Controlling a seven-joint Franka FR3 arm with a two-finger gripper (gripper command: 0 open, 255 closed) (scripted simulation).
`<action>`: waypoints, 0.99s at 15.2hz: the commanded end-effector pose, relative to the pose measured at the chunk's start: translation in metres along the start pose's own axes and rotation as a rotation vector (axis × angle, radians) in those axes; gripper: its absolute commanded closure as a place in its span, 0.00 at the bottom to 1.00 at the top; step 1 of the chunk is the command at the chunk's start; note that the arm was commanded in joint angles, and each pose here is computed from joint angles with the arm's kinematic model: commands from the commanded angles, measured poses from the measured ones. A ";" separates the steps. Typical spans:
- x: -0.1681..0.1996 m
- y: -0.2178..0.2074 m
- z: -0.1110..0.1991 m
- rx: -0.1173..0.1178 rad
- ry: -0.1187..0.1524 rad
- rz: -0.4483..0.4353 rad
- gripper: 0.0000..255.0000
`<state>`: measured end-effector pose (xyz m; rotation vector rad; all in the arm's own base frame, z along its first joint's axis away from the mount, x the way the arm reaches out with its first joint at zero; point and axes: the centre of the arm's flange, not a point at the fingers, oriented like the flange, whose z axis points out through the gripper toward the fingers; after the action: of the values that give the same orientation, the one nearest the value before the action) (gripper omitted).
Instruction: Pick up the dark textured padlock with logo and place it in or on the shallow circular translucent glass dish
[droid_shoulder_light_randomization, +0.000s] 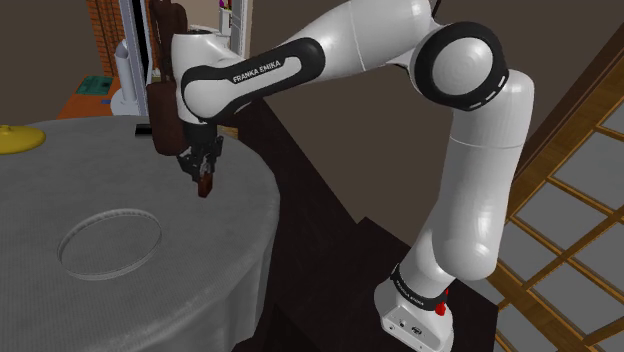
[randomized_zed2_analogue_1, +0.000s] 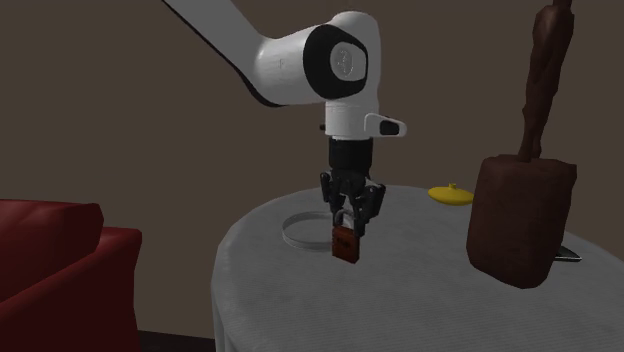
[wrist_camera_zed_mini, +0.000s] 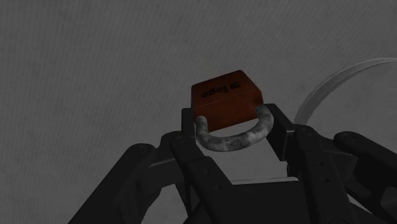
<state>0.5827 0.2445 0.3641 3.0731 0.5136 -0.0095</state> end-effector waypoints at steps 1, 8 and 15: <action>-0.001 0.000 -0.012 0.000 0.000 0.000 1.00; 0.015 -0.036 -0.036 0.000 0.000 0.000 1.00; 0.052 -0.120 -0.045 0.000 0.000 0.000 1.00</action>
<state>0.5918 0.3628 0.4030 3.0727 0.5161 -0.0100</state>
